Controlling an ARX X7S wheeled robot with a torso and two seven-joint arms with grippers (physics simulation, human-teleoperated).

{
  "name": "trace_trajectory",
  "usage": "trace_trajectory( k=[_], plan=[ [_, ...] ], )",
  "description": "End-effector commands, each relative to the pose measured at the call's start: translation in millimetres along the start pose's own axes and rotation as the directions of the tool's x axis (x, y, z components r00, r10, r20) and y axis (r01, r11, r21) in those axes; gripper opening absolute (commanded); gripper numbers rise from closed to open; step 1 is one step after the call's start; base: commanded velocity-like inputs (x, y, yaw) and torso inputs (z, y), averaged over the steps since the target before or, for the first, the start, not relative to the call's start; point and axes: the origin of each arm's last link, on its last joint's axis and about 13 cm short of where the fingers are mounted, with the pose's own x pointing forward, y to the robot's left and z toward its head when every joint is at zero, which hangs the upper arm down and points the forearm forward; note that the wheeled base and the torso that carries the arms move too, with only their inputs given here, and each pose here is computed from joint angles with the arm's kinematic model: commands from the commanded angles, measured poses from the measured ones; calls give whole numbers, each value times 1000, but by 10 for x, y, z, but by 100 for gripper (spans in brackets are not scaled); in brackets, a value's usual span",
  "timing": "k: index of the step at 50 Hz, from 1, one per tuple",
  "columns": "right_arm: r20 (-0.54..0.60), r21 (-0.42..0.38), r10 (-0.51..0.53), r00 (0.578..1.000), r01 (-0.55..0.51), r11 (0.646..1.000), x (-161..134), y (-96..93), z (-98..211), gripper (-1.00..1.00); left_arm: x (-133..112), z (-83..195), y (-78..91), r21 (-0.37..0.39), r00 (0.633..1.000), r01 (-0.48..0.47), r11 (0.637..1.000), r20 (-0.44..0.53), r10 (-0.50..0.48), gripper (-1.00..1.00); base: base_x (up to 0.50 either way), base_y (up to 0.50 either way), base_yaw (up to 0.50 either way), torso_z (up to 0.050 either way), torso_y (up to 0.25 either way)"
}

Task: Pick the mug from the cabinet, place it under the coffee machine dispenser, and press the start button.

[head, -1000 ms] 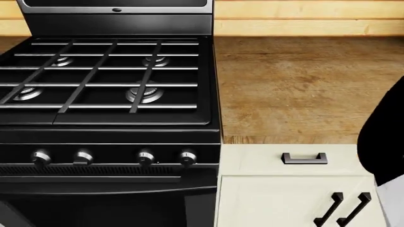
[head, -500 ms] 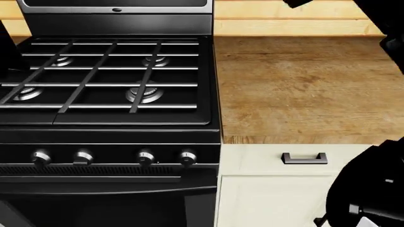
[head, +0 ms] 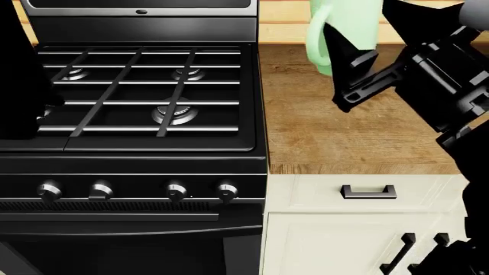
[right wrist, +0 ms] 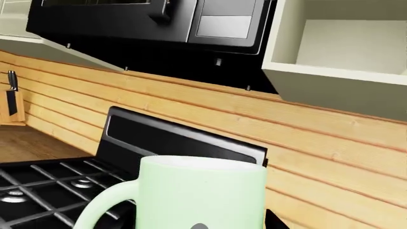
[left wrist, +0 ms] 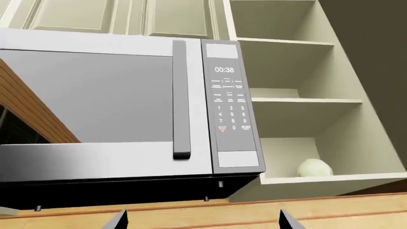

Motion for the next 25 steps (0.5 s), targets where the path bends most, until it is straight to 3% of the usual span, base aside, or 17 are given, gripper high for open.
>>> trace_trajectory(
  k=[1, 14, 25],
  plan=[
    [3, 13, -24, 1000, 24, 1000, -170, 33, -169, -100, -40, -53, -13, 12, 1000, 0, 1000, -26, 0, 100, 0, 0, 0, 0, 0],
    [38, 14, -45, 998, 44, 999, -215, 87, -257, -100, -47, -49, -29, 11, 1000, 1, 1000, -27, -1, 100, 0, 0, 0, 0, 0],
    [44, 16, -77, 996, 77, 997, -222, 66, -317, -100, -43, -58, -46, 5, 1000, 5, 1000, -30, -5, 100, -240, -466, 0, 1, 0]
  ],
)
